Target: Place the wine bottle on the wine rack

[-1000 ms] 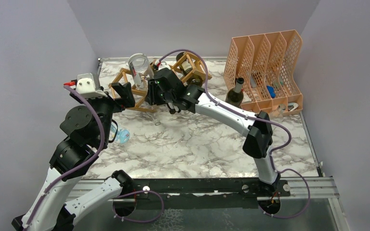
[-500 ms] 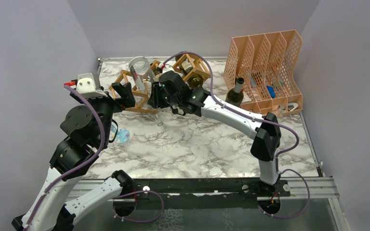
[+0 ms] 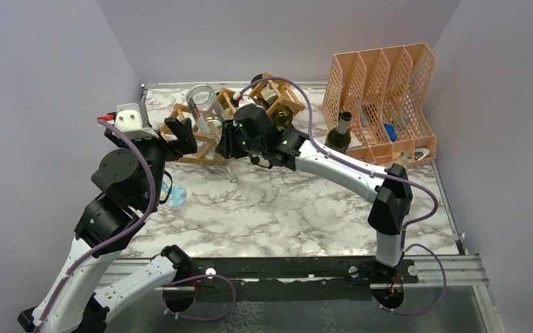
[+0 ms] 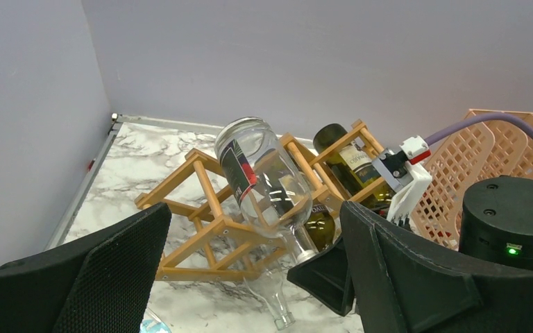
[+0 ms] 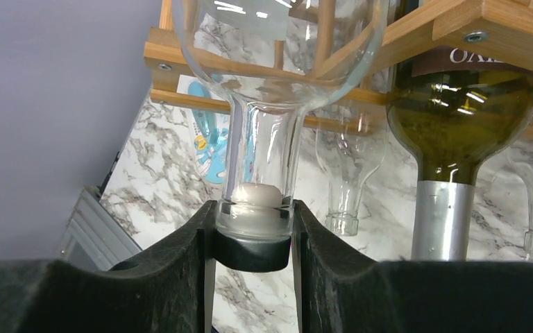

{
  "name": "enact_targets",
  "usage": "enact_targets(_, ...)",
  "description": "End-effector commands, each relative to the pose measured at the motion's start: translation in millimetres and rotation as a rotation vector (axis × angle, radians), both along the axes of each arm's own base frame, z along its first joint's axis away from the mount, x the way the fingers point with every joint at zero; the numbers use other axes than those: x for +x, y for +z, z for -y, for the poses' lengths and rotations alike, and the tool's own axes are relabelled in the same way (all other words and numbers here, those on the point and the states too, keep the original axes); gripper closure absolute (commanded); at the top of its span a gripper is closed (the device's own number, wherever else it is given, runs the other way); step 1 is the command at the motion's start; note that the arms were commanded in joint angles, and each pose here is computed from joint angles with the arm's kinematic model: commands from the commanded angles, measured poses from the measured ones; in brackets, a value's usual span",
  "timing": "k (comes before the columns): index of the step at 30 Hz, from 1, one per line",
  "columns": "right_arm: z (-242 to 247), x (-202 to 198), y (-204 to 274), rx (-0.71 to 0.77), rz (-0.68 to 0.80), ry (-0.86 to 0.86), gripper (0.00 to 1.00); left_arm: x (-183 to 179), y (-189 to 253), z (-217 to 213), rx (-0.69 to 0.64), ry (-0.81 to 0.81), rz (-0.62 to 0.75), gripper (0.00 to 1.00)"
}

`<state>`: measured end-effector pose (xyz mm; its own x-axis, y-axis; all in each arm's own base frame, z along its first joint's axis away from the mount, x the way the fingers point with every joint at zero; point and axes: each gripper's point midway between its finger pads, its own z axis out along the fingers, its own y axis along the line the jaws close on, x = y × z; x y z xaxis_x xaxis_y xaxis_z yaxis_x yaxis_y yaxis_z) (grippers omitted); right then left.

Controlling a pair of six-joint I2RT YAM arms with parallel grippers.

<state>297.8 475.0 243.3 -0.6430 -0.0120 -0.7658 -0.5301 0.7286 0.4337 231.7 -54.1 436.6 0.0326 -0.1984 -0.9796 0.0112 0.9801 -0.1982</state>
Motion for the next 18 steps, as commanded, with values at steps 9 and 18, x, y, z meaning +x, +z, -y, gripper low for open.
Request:
enact_targets(9, -6.1, -29.9, 25.0, 0.109, -0.081, 0.062, 0.7, 0.1, -0.4, -0.2, -0.006, 0.001, 0.0, 0.03)
enact_targets(18, 7.0, -22.1, 27.5, 0.098, -0.018, 0.012, 0.27, -0.9, -0.1, -0.8, -0.006, -0.001, 0.002, 0.03)
